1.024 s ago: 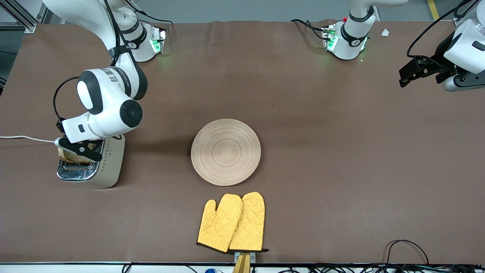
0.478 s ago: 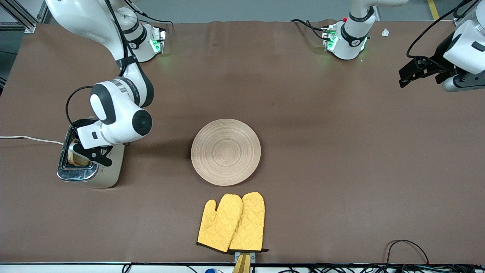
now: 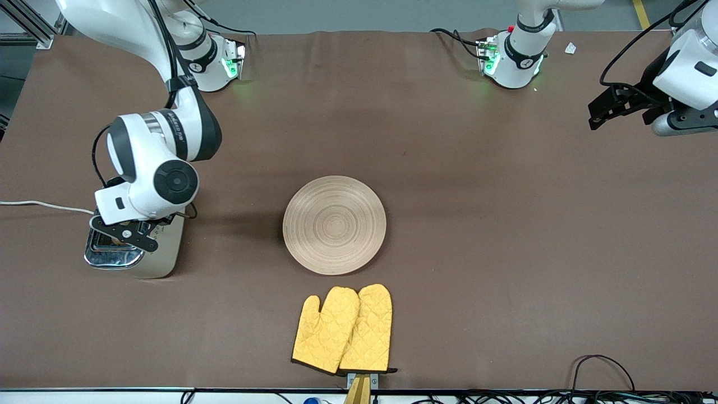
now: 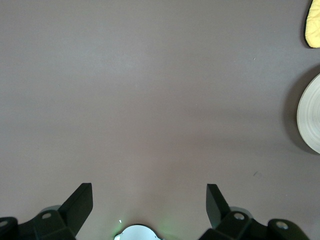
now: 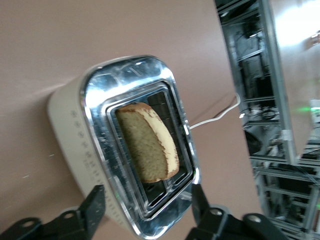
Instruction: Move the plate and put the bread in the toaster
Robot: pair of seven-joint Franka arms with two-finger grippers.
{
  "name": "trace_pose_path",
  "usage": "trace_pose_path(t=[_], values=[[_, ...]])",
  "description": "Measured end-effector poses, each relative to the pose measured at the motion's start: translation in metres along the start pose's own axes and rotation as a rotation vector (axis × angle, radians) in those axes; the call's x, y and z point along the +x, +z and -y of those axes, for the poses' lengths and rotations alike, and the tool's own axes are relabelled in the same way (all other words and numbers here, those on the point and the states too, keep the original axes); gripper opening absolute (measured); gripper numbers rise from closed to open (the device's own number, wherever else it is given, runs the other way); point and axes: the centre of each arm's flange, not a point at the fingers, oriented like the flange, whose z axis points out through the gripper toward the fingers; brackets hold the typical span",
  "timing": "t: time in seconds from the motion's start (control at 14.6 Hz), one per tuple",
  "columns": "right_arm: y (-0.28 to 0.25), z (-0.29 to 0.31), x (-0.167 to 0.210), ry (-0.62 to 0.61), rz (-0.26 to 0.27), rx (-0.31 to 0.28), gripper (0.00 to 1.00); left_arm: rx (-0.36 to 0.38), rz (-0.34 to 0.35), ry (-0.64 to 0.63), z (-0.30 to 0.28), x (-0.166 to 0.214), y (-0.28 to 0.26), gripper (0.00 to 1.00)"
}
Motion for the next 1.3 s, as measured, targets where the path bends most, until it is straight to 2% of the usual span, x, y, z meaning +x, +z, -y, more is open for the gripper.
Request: trace_pose_path(t=[0.07,0.14,0.41,0.61,1.02,1.16,1.3], values=[[-0.008,-0.006,0.004,0.011,0.014,0.036,0.94,0.0,-0.002,0.0,0.0,0.0,-0.001,1.0],[-0.015,-0.015,0.008,0.026,0.027,0.073,1.0,-0.001,-0.003,0.0,0.0,0.0,-0.001,1.0],[-0.052,-0.064,0.017,0.042,0.034,0.187,1.0,-0.001,-0.004,0.004,-0.002,-0.001,-0.002,1.0],[-0.073,-0.118,0.027,0.003,0.062,0.284,1.0,-0.001,-0.006,0.005,-0.003,-0.001,-0.003,1.0],[-0.059,-0.24,0.044,-0.111,0.103,0.523,1.0,-0.002,-0.007,0.002,-0.001,0.0,-0.003,1.0],[-0.057,-0.27,0.037,-0.123,0.121,0.564,1.0,-0.002,-0.008,0.004,-0.002,-0.001,-0.004,1.0],[-0.066,-0.287,0.029,-0.158,0.11,0.606,1.0,-0.002,-0.008,0.006,-0.003,-0.001,-0.004,1.0]])
